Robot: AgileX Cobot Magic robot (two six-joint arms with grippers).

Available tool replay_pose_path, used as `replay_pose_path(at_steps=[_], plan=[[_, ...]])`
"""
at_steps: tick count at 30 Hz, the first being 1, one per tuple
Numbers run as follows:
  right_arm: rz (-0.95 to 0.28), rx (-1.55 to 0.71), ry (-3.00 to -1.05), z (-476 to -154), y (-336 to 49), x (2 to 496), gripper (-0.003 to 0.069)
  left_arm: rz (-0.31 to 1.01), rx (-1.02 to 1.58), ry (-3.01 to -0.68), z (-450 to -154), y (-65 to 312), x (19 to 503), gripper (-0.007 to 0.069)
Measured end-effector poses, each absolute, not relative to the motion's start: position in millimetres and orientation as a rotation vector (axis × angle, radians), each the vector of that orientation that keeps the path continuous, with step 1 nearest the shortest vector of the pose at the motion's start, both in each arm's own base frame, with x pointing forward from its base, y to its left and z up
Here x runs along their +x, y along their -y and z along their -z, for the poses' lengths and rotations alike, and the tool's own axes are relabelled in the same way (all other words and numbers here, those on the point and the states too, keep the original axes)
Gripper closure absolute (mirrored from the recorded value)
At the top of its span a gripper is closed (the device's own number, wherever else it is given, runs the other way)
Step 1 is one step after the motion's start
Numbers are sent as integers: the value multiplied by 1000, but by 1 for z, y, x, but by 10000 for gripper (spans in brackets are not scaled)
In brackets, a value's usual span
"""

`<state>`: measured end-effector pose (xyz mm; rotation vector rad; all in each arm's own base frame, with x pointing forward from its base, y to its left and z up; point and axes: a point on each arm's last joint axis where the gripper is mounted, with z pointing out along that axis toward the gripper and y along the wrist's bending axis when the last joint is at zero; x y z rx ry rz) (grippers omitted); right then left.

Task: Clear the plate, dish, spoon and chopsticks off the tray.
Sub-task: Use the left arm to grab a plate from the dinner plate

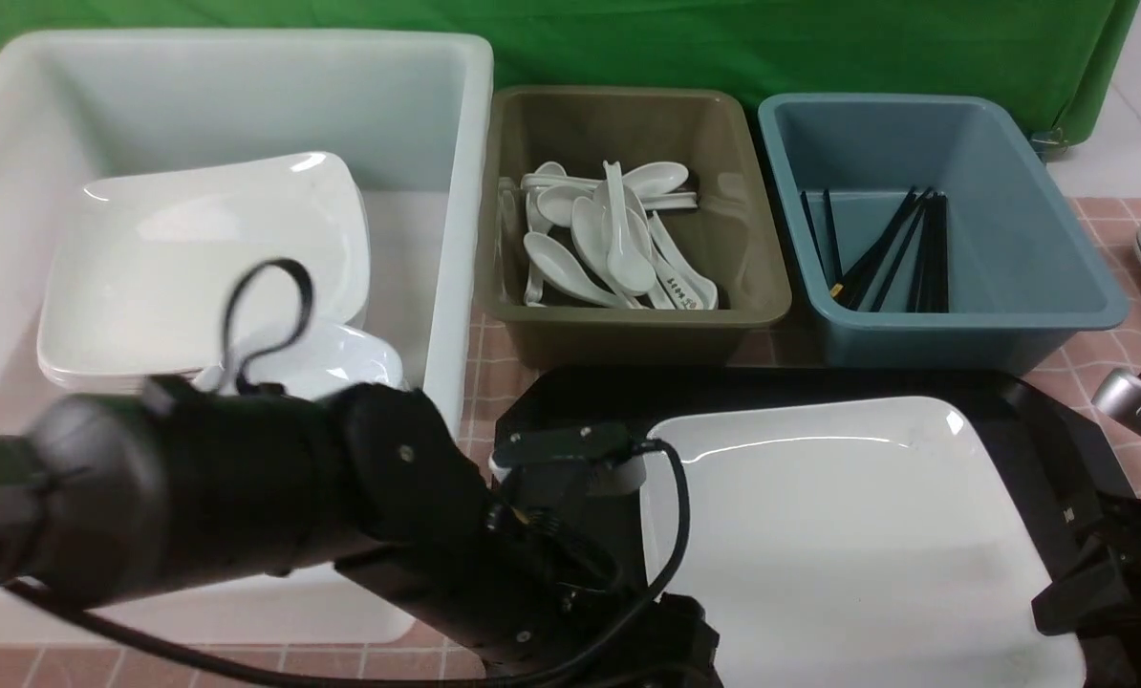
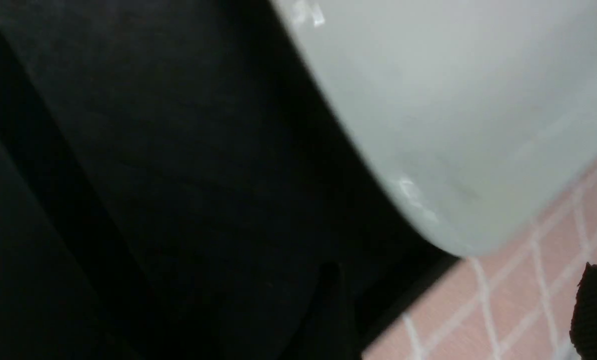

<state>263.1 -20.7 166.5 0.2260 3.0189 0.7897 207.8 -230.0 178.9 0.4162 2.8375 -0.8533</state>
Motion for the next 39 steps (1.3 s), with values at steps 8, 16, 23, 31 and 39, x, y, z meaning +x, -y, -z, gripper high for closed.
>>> replay_pose_path(at_steps=[8, 16, 23, 31, 39], plan=[[-788, 226, -3019, -166, 21, 263, 566, 802, 311, -2862, -152, 236, 218, 59], [-788, 225, -3019, -166, 21, 263, 566, 760, 246, -2765, -151, 236, 228, 59], [-787, 214, -3022, -166, 19, 263, 566, 762, 288, -2689, -149, 239, 234, 59], [-785, 170, -3049, -164, 12, 263, 566, 869, 202, -2704, -139, 250, 241, 59], [-697, 113, -3074, -161, 10, 264, 562, 940, 202, -2686, -139, 255, 247, 74]])
